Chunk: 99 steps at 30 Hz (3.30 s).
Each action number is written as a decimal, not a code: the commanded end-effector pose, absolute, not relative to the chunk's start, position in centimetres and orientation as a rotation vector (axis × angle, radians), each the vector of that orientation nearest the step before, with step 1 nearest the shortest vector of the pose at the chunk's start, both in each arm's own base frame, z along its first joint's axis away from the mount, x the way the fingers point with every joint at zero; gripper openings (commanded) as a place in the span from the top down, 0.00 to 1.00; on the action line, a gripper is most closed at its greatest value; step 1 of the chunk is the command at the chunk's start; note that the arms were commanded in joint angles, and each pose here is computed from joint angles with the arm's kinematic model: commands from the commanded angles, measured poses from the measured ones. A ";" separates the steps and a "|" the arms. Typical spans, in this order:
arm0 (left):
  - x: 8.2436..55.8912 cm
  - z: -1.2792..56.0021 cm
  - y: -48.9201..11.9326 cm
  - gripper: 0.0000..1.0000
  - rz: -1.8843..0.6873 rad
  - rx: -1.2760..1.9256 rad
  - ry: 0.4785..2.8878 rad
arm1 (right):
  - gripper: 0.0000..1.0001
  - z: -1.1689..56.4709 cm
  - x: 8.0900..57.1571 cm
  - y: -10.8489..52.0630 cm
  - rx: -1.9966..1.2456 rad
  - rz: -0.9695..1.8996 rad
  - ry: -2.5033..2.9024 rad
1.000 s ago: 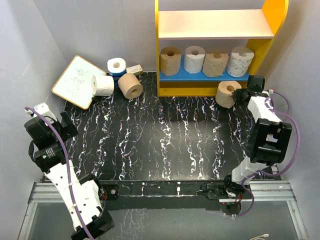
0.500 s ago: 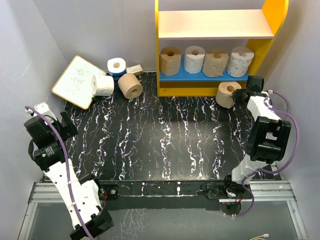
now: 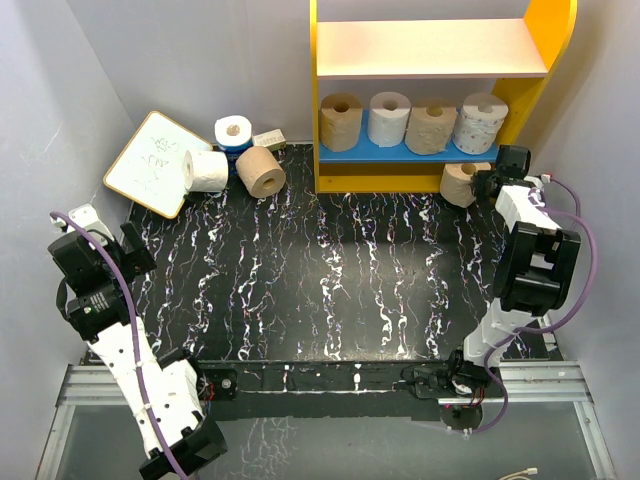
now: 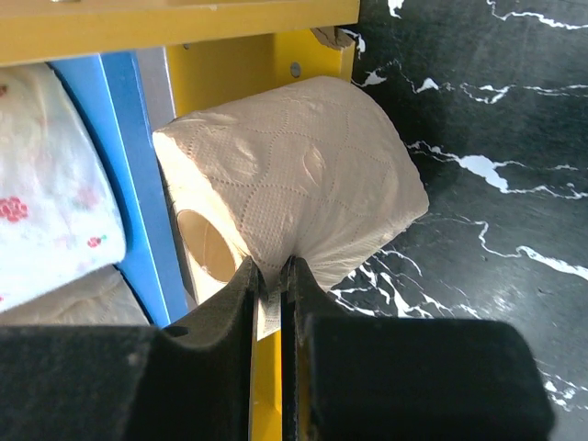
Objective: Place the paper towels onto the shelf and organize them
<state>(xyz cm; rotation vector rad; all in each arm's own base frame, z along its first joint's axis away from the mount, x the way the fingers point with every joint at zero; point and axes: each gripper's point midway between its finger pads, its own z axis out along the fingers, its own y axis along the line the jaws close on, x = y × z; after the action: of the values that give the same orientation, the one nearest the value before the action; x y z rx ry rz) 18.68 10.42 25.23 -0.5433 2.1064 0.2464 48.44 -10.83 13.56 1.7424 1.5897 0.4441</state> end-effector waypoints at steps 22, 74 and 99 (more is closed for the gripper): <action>18.9 24.5 10.5 0.03 0.231 -0.553 2.136 | 1.00 18.8 55.9 -14.4 1.665 0.687 1.229; 37.1 27.6 0.6 0.07 0.093 0.255 2.401 | 0.02 19.4 35.1 2.7 -0.205 0.436 2.129; 22.4 21.2 9.0 0.08 0.203 -0.308 2.377 | 0.01 26.6 46.9 37.7 -1.240 0.039 1.220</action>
<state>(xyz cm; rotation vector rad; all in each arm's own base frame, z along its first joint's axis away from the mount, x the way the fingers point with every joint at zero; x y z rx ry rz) 23.48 7.81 21.29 -0.2235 2.3708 0.1540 42.26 33.89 20.07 -1.3188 1.5549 0.0445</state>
